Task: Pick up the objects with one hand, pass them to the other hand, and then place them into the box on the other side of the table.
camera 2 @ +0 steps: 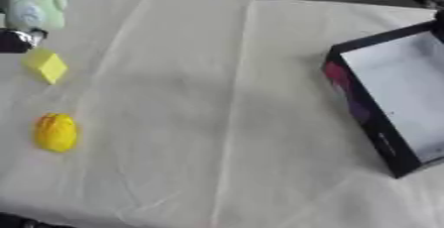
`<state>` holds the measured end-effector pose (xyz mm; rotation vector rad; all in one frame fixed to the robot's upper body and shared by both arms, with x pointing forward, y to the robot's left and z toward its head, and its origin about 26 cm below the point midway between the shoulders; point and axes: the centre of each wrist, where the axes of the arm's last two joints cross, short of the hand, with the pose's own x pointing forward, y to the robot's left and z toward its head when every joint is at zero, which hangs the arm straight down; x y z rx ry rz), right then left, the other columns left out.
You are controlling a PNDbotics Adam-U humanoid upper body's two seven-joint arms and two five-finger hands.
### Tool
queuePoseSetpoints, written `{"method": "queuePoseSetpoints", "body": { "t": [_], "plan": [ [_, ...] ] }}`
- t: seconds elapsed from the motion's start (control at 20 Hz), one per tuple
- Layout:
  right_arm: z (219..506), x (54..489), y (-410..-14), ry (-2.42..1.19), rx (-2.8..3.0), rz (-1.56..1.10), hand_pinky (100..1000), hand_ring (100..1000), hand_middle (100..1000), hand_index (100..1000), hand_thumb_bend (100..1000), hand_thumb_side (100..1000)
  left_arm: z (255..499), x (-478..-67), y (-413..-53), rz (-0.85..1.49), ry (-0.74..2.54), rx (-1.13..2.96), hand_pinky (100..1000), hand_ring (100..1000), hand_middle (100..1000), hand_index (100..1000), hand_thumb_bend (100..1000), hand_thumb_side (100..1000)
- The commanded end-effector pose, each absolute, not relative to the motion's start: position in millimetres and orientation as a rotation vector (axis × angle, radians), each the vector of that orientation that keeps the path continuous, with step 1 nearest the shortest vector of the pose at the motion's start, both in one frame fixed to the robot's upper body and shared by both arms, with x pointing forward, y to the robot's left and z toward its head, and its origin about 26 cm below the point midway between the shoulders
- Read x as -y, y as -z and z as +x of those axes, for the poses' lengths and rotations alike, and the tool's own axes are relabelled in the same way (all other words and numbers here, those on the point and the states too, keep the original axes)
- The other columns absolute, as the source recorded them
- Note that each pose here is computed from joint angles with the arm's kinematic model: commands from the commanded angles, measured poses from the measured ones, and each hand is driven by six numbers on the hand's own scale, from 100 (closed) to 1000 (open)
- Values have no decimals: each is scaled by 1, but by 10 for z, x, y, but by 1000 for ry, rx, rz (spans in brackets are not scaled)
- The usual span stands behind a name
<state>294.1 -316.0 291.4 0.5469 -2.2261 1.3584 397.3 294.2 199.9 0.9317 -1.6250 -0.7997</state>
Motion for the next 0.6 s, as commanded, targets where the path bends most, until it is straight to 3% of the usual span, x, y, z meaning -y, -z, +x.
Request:
{"method": "queuePoseSetpoints", "body": {
  "t": [0.05, 0.1, 0.15, 0.2, 0.6],
  "plan": [
    [2936, 3016, -3029, -1504, 2171, 541, 1000, 941, 1000, 1000, 100, 381, 3954, -2780, -2024, 983, 757, 1696, 796, 686, 556, 481, 136, 100],
    [2947, 2965, -3037, -1533, 2156, 544, 1000, 943, 1000, 1000, 100, 395, 3953, -2729, -1996, 991, 755, 1704, 797, 687, 557, 481, 136, 100],
    [2959, 2905, -3046, -1566, 2140, 548, 1000, 944, 1000, 1000, 100, 332, 3951, -2671, -1973, 999, 755, 1716, 796, 687, 558, 482, 135, 100],
    [2970, 2849, -3054, -1595, 2127, 550, 1000, 944, 1000, 1000, 100, 393, 3950, -2621, -1954, 1008, 754, 1727, 796, 687, 556, 482, 133, 100],
    [3020, 2437, -3087, -1764, 2060, 567, 1000, 950, 1000, 1000, 100, 428, 3974, -2308, -1802, 1049, 740, 1779, 760, 671, 555, 483, 122, 100]
  ]
}}
